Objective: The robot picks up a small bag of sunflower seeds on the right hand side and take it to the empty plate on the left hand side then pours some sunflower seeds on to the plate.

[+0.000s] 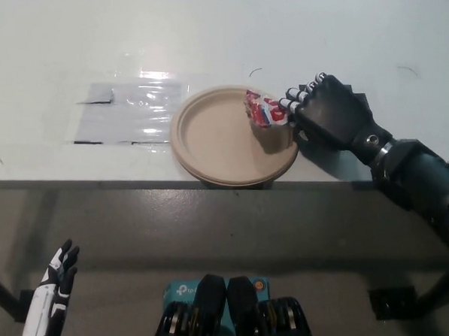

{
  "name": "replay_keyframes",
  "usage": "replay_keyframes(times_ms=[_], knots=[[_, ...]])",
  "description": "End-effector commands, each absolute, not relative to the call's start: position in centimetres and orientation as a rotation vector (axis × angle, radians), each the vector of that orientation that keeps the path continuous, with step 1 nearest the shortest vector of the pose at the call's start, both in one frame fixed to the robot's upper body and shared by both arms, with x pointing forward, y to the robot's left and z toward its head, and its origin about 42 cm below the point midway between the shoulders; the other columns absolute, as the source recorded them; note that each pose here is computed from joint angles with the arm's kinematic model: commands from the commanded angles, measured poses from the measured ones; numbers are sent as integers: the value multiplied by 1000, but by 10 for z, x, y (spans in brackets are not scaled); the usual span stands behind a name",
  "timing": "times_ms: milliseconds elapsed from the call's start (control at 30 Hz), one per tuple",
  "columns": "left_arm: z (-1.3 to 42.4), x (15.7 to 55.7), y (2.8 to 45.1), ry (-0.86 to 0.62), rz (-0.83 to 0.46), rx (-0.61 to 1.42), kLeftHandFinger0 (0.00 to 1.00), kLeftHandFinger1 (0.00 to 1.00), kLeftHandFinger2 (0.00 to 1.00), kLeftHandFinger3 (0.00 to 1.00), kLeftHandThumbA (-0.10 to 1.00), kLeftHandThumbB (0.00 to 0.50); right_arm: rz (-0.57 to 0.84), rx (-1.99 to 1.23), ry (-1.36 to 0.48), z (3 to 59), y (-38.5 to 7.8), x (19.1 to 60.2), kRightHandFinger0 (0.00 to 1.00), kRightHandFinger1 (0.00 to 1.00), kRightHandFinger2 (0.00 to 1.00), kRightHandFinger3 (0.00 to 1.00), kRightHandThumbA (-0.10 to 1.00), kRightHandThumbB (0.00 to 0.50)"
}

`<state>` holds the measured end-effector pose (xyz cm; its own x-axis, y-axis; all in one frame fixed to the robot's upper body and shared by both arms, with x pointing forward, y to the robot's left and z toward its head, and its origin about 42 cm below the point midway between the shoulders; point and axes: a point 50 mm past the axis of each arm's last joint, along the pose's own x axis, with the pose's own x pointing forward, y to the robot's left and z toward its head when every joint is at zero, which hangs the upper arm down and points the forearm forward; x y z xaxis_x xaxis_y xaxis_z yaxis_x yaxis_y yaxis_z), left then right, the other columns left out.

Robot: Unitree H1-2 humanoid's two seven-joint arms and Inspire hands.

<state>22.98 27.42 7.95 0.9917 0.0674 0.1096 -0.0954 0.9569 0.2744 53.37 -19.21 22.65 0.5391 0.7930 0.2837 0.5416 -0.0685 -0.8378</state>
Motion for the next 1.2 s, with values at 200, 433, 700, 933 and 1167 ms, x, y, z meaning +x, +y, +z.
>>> replay_keyframes(times_ms=[200,433,700,933,1167], knots=[[94,238,279,-175,81,307,1000,1000,1000,1000,1000,0,232,-1910,-1380,299,-197,553,0,0,191,46,-100,275],[93,238,280,-178,68,297,1000,1000,1000,1000,1000,0,254,-1982,-1467,315,-197,555,0,0,244,24,-100,292],[95,238,280,-183,67,312,1000,1000,1000,1000,1000,0,282,-2021,-1510,328,-187,557,0,0,398,66,-100,300],[97,240,281,-184,58,318,1000,1000,1000,1000,1000,0,296,-2063,-1533,332,-183,558,0,0,384,32,-100,299],[99,243,282,-196,55,328,1000,1000,1000,1000,1000,0,353,-2179,-1561,342,-183,562,0,0,327,58,-100,291]])
